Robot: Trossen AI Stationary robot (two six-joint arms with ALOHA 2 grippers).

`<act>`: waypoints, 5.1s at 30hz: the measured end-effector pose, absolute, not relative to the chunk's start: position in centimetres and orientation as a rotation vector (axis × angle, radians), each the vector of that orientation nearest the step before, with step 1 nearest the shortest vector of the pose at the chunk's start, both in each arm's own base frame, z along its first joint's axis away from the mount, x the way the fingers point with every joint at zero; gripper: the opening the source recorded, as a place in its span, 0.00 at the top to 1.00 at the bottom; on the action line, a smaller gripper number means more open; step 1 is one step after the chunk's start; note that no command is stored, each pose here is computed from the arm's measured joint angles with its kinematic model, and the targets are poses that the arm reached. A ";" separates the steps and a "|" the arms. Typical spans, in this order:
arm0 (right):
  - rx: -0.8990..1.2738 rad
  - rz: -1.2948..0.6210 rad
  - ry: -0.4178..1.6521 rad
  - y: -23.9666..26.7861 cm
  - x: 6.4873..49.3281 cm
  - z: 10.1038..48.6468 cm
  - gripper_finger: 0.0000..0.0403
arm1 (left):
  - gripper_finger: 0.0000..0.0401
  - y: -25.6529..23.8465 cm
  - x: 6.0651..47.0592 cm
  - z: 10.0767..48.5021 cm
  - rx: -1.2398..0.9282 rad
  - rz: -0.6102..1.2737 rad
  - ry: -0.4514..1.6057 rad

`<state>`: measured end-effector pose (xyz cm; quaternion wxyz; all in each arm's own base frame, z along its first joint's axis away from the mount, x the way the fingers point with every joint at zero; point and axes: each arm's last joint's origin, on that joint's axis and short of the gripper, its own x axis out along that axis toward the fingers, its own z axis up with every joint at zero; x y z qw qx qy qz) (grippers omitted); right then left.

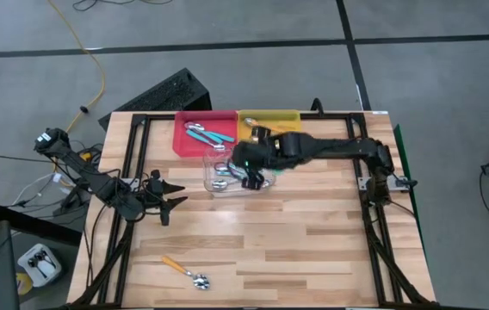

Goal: Sort silverware by color (type)
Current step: Put the light green spoon into the red bin

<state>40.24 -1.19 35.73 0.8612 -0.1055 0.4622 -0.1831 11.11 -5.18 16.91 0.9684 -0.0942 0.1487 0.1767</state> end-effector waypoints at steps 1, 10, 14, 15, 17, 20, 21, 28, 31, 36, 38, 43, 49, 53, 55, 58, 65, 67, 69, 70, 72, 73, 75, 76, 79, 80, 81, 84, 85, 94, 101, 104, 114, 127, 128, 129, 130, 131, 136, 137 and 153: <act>-0.220 -0.373 0.954 -2.0 40.6 35.7 0.94 | 0.61 -5.2 11.1 16.9 -0.178 0.362 0.301; -0.254 -0.277 0.615 -8.9 43.8 36.8 0.94 | 0.61 -5.1 11.1 16.9 -0.090 0.384 0.301; -0.285 -0.266 0.516 -12.6 45.0 35.9 0.94 | 0.61 -4.9 10.9 16.6 -0.069 0.390 0.329; -0.295 -0.266 0.502 -13.4 45.1 35.7 0.94 | 0.61 -4.9 10.9 16.5 -0.065 0.393 0.337; -0.298 -0.274 0.508 -15.2 45.2 34.8 0.94 | 0.61 -4.8 10.8 16.4 -0.063 0.399 0.349; -0.291 -0.279 0.467 -17.5 46.0 33.4 0.94 | 0.61 -4.8 10.7 16.2 -0.061 0.404 0.361; -0.267 -0.269 0.505 -18.3 45.9 32.4 0.94 | 0.61 -4.8 10.7 16.2 -0.064 0.405 0.359; -0.190 -0.260 0.434 -22.7 47.0 28.7 0.94 | 0.61 -4.7 10.6 16.2 -0.064 0.416 0.360; -0.099 -0.235 0.442 -24.0 47.1 26.6 0.94 | 0.61 -4.7 10.6 16.2 -0.060 0.429 0.354; -0.023 -0.198 0.391 -24.7 47.4 26.1 0.94 | 0.61 -4.6 10.6 16.1 -0.046 0.432 0.365; 0.001 -0.176 0.378 -24.6 47.6 25.9 0.94 | 0.61 -4.6 10.6 16.1 -0.047 0.433 0.364; 0.028 -0.162 0.407 -24.4 48.0 24.6 0.94 | 0.61 -4.6 10.5 16.1 -0.045 0.434 0.365; 0.060 -0.167 0.397 -24.4 48.0 24.7 0.94 | 0.61 -4.6 10.6 16.1 -0.045 0.436 0.364; 0.108 -0.175 0.415 -24.4 47.9 24.5 0.94 | 0.61 -4.6 10.6 16.1 -0.047 0.436 0.363; 0.149 -0.183 0.420 -24.4 47.9 24.5 0.94 | 0.61 -4.6 10.6 16.1 -0.047 0.436 0.362; 0.194 -0.197 0.416 -24.7 47.7 24.5 0.94 | 0.61 -4.6 10.6 16.1 -0.047 0.437 0.362; 0.216 -0.164 0.422 -26.3 46.7 27.2 0.94 | 0.61 -4.6 10.6 16.1 -0.051 0.434 0.363; 0.185 -0.155 0.433 -26.4 46.7 28.0 0.94 | 0.61 -4.6 10.6 16.1 -0.050 0.434 0.363; 0.178 -0.149 0.483 -26.4 46.6 28.2 0.94 | 0.61 -4.6 10.6 16.1 -0.050 0.434 0.362; 0.157 -0.139 0.489 -26.3 46.9 28.1 0.94 | 0.61 -4.6 10.6 16.1 -0.049 0.436 0.361; 0.133 -0.124 0.499 -26.0 47.2 28.3 0.94 | 0.61 -4.6 10.6 16.1 -0.046 0.447 0.355; 0.132 -0.120 0.508 -25.9 47.2 28.5 0.94 | 0.61 -4.6 10.6 16.1 -0.046 0.449 0.353; 0.125 -0.113 0.514 -26.0 47.6 28.2 0.94 | 0.61 -4.6 10.6 16.1 -0.046 0.451 0.352; 0.128 -0.110 0.525 -25.9 47.7 27.8 0.94 | 0.61 -4.6 10.6 16.1 -0.046 0.451 0.352; 0.157 -0.114 0.586 -26.1 47.7 26.1 0.94 | 0.61 -4.6 10.6 16.1 -0.049 0.454 0.350; 0.154 -0.112 0.583 -26.2 48.0 25.6 0.94 | 0.61 -4.6 10.6 16.1 -0.049 0.454 0.350; 0.150 -0.110 0.572 -26.1 48.3 25.4 0.94 | 0.61 -4.6 10.6 16.1 -0.050 0.455 0.350; 0.169 -0.109 0.573 -26.0 48.4 25.3 0.94 | 0.61 -4.6 10.6 16.1 -0.049 0.457 0.349; 0.166 -0.107 0.571 -25.9 48.6 25.0 0.94 | 0.61 -4.6 10.6 16.1 -0.049 0.457 0.349; 0.221 -0.122 0.573 -26.4 49.3 22.7 0.94 | 0.61 -4.6 10.5 16.1 -0.039 0.456 0.357; 0.342 -0.181 0.559 -27.6 48.7 22.7 0.94 | 0.61 -4.5 10.4 16.0 -0.027 0.459 0.367; 0.404 -0.202 0.531 -27.7 48.7 22.9 0.94 | 0.61 -4.5 10.4 16.0 -0.027 0.459 0.367; 0.494 -0.179 0.560 -26.9 49.8 20.7 0.94 | 0.61 -4.4 10.4 16.0 -0.021 0.481 0.355; 0.480 -0.229 0.578 -26.8 49.8 20.5 0.94 | 0.61 -4.4 10.4 16.0 -0.021 0.482 0.354; 0.481 -0.238 0.579 -26.8 49.8 20.5 0.94 | 0.61 -4.4 10.4 16.0 -0.021 0.482 0.354; 0.482 -0.241 0.580 -26.8 49.8 20.5 0.94 | 0.61 -4.4 10.4 16.0 -0.018 0.482 0.355; 0.486 -0.245 0.581 -26.7 49.8 20.5 0.94 | 0.61 -4.4 10.4 16.0 -0.018 0.482 0.355; 0.484 -0.254 0.581 -26.7 49.9 20.5 0.94 | 0.61 -4.4 10.4 16.0 -0.017 0.482 0.355; 0.467 -0.286 0.586 -26.3 50.1 20.5 0.94 | 0.61 -4.4 10.4 16.0 -0.015 0.482 0.355; 0.463 -0.293 0.587 -26.1 50.2 20.5 0.94 | 0.61 -4.4 10.4 16.0 -0.015 0.482 0.355; 0.409 -0.399 0.600 -25.3 50.7 20.3 0.94 | 0.61 -4.4 10.4 16.0 -0.015 0.482 0.355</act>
